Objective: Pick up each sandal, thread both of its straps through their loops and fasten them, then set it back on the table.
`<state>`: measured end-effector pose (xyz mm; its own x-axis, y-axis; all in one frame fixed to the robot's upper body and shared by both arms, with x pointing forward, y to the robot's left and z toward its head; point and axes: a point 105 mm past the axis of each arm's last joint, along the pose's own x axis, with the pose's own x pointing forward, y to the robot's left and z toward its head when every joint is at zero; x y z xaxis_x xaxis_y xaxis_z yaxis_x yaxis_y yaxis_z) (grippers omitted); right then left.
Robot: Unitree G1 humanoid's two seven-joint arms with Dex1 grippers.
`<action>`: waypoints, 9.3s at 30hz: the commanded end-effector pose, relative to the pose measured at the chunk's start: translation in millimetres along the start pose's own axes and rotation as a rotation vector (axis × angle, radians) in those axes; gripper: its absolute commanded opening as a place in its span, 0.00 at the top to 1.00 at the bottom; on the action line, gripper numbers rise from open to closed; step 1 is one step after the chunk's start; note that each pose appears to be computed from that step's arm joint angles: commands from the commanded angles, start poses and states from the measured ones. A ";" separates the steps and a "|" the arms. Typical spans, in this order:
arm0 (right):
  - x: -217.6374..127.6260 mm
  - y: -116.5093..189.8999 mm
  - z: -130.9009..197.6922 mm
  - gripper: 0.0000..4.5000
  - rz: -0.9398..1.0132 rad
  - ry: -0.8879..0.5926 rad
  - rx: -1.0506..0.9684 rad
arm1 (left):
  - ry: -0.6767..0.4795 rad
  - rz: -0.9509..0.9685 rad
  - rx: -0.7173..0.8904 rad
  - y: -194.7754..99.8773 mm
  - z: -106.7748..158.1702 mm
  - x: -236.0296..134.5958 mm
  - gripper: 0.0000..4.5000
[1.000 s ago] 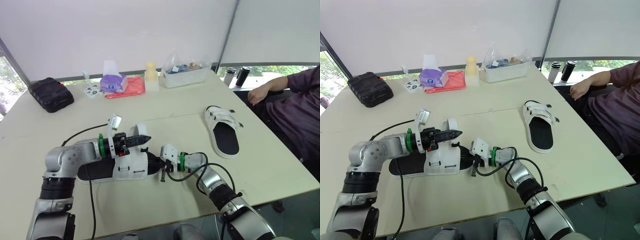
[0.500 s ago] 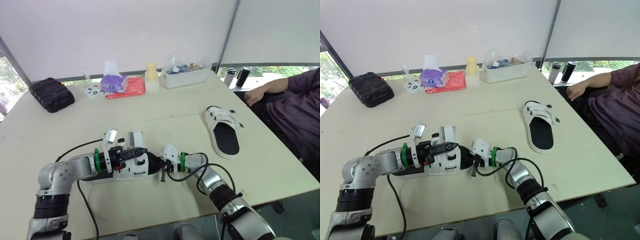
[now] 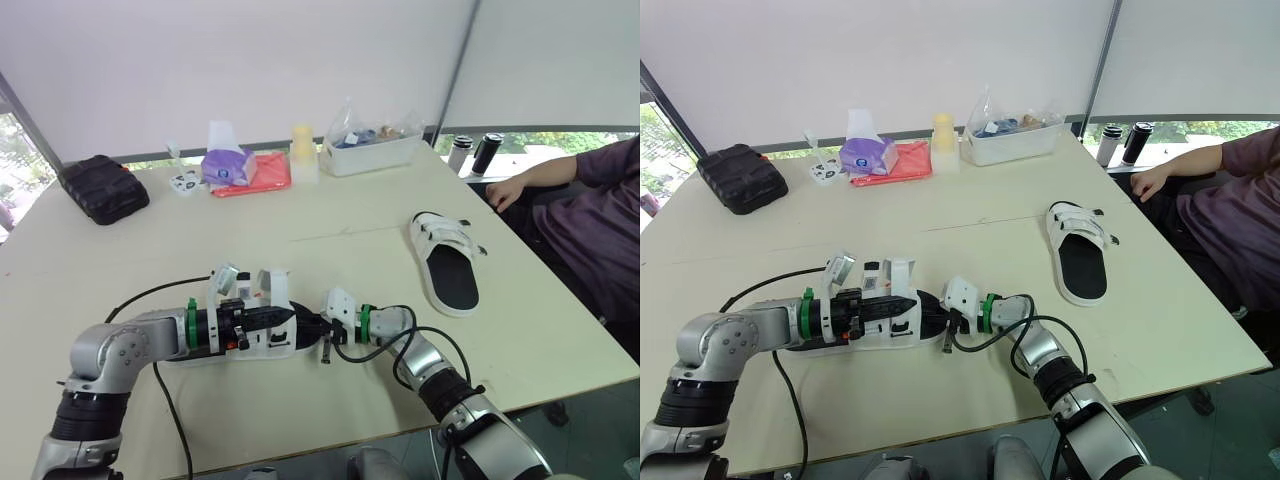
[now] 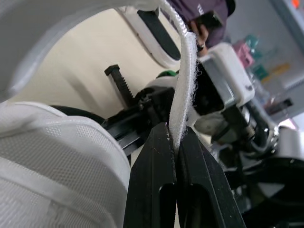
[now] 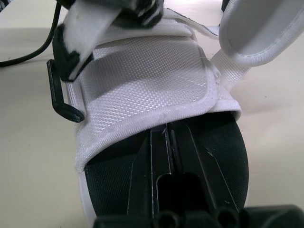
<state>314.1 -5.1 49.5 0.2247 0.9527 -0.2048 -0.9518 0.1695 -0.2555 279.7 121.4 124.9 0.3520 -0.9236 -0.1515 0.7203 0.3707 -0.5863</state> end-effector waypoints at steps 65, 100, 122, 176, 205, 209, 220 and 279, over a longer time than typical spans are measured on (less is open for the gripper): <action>-18.4 31.2 -79.2 1.00 0.013 0.281 0.188 | 0.143 -0.033 0.114 -14.1 -21.8 10.8 0.99; -18.0 34.7 -82.2 1.00 0.017 0.286 0.193 | 0.114 0.021 0.122 -7.2 -31.7 9.9 0.99; -18.0 33.9 -82.8 1.00 0.014 0.289 0.197 | -0.006 0.032 0.170 -3.0 12.6 -5.9 0.29; -17.2 32.8 -85.6 1.00 0.012 0.297 0.194 | -0.132 -0.034 -0.036 -10.9 41.6 -25.0 0.99; -18.9 32.3 -87.1 1.00 -0.001 0.299 0.203 | 0.087 -0.125 0.068 -1.9 31.4 -28.0 0.99; -19.3 33.0 -87.6 1.00 0.003 0.302 0.203 | 0.094 -0.139 0.061 -4.6 27.4 -27.0 0.99; -20.7 33.5 -88.7 1.00 -0.003 0.303 0.207 | 0.159 -0.096 0.104 3.2 15.0 -23.1 0.99; -18.0 34.7 -89.1 1.00 -0.013 0.298 0.213 | 0.641 -0.123 1.008 18.4 3.6 -6.5 0.99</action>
<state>313.8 1.2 48.5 0.2331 0.9560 -0.1783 -0.9487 0.1832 -0.2578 293.9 133.3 129.4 0.1051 -0.7658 -0.6344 0.9775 -0.0377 0.2075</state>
